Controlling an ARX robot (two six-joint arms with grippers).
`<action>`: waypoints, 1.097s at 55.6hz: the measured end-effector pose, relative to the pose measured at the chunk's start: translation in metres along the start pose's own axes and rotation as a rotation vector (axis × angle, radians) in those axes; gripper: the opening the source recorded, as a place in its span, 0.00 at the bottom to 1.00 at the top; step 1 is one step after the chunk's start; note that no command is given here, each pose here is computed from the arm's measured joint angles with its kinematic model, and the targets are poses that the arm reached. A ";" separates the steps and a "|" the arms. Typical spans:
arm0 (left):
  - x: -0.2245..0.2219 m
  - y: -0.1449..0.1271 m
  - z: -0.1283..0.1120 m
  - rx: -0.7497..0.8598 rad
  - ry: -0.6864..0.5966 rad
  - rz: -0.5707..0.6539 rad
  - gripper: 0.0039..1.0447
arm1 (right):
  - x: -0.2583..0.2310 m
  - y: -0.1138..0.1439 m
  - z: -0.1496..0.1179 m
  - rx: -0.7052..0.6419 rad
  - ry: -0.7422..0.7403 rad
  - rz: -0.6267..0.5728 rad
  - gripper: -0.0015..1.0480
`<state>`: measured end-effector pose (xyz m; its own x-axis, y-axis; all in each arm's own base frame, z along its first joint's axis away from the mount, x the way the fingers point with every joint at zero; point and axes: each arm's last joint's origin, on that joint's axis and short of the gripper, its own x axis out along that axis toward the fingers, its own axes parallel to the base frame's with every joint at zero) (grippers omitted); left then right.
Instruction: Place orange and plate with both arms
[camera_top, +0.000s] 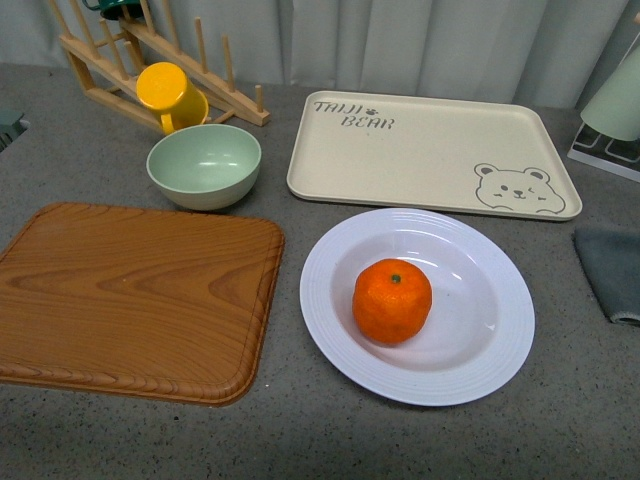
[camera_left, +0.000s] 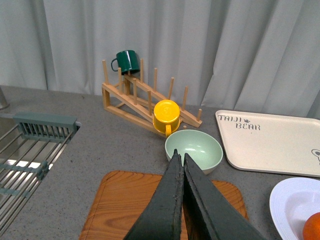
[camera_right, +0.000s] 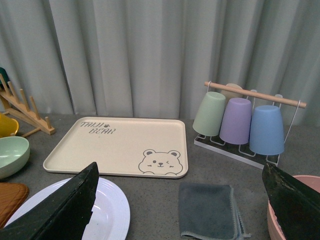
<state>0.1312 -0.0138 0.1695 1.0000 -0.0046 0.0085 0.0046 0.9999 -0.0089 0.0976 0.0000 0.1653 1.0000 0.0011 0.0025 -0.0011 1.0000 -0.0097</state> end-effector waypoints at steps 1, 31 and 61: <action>0.000 0.000 0.000 0.000 -0.002 0.000 0.04 | 0.000 0.000 0.000 0.000 0.000 0.000 0.91; -0.018 0.013 0.003 0.002 -0.012 0.004 0.04 | 0.000 0.000 0.000 0.000 0.000 -0.001 0.91; -0.034 0.013 0.000 0.002 -0.004 0.002 0.04 | 0.000 0.000 0.000 0.000 0.000 0.000 0.91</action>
<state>0.0971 -0.0002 0.1689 0.9999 -0.0023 0.0124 0.0024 1.0000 -0.0067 0.0976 0.0000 0.1653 1.0000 0.0011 0.0025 -0.0011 1.0000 -0.0097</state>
